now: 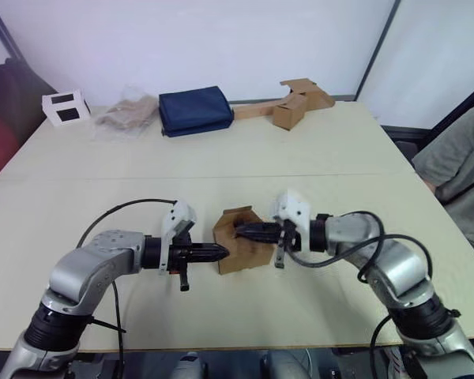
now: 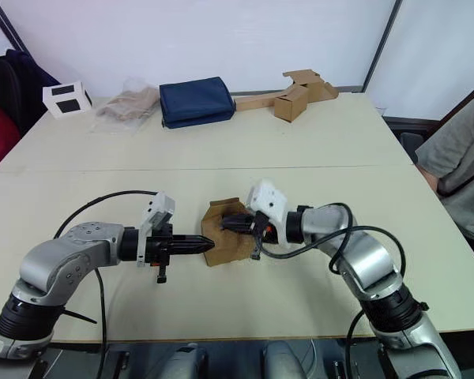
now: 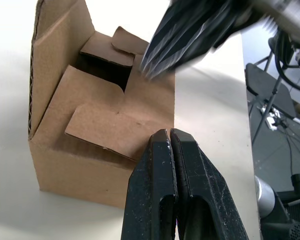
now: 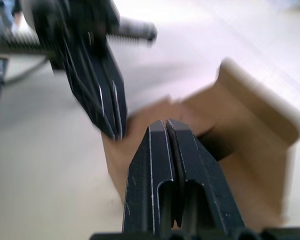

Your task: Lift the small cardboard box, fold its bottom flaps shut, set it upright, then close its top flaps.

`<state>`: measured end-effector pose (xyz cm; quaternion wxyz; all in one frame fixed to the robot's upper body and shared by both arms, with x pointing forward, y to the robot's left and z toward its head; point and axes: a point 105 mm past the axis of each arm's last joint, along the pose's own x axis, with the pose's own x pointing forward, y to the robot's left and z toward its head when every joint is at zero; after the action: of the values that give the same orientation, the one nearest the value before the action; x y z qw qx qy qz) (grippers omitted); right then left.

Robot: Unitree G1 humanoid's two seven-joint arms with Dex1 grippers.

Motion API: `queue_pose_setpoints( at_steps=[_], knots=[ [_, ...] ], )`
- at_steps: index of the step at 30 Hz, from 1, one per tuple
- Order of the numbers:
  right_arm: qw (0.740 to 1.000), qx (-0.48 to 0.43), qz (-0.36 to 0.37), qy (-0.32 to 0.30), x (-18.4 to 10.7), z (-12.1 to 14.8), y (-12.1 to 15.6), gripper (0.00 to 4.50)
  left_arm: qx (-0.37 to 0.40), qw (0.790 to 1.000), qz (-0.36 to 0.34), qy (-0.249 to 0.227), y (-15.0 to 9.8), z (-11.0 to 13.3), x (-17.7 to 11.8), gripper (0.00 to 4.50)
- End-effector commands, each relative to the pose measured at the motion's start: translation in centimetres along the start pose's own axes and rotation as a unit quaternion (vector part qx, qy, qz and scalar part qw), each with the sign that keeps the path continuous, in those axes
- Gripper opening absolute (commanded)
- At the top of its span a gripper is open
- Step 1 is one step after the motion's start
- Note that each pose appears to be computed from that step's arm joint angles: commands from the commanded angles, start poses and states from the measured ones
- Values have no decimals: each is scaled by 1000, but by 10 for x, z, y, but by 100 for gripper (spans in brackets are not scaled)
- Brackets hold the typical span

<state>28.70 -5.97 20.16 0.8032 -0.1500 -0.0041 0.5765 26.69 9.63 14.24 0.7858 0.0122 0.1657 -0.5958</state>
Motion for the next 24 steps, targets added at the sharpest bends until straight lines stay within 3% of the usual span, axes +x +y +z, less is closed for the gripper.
queue_pose_setpoints(
  at_steps=[1,4,11,16,24],
  knots=[
    [998,-18,-35,-57,-8,37,-21,0,9,1000,-3,1,-1,3,2,6],
    [996,-31,-62,-55,0,38,-36,0,10,1000,-8,3,-3,3,3,6],
    [987,-124,-46,87,26,-18,-36,0,11,1000,-9,4,-7,2,4,6],
    [990,-109,-6,86,21,-24,-18,0,7,1000,1,0,-6,1,1,6],
    [994,-81,-9,80,14,-27,-5,0,-7,999,13,-45,2,25,-17,6]
  ],
)
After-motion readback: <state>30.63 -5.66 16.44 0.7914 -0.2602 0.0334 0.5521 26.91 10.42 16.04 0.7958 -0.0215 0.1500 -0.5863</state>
